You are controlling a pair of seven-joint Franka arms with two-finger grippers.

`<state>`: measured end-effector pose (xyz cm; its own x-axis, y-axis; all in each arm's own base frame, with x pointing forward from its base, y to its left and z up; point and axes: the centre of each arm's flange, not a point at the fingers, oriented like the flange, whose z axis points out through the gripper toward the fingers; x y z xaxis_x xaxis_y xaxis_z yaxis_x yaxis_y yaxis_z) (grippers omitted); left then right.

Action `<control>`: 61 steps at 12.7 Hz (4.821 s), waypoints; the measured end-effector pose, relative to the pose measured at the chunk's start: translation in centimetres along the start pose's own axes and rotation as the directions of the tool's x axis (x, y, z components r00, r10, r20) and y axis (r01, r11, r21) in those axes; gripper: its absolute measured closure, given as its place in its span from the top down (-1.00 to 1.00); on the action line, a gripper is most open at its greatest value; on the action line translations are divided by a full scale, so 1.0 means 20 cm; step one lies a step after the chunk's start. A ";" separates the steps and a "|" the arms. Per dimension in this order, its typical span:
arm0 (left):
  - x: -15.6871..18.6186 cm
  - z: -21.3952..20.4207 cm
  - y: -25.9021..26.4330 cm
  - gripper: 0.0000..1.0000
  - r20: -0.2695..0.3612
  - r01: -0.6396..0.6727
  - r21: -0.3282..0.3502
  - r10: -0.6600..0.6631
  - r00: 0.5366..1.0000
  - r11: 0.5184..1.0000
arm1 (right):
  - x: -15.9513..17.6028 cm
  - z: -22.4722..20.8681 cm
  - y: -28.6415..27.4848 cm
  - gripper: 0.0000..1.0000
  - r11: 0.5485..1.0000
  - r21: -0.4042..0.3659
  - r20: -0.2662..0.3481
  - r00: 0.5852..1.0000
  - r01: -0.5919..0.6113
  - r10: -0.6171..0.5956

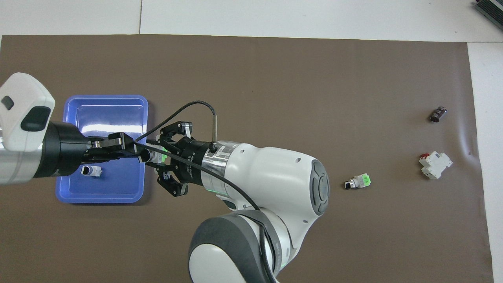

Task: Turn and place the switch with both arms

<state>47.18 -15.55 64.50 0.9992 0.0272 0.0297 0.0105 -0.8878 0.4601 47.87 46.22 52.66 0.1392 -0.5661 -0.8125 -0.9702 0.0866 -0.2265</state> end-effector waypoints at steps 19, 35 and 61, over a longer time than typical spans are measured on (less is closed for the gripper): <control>-0.05 -0.06 -0.18 -0.79 0.093 0.019 -0.001 -0.019 0.995 1.000 | 0.04 -0.08 -0.10 1.00 0.988 0.044 -0.055 0.988 0.149 -0.147; 0.30 0.57 -1.06 -0.79 0.061 -0.060 0.404 0.039 0.997 0.913 | 1.18 -1.16 -0.68 1.00 0.231 -0.769 -0.144 0.191 0.596 -0.971; 0.43 -0.05 -0.30 1.00 0.212 -0.261 0.456 0.181 0.960 0.851 | 0.87 -2.17 -0.64 1.00 0.078 -0.848 0.077 0.269 0.524 -0.960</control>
<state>55.73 -9.51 62.90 0.9698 -0.2319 -0.0759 -0.2341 -0.9720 -0.0214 54.00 -0.36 64.81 0.9842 -0.1719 -0.0425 -0.1715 -0.9851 0.0120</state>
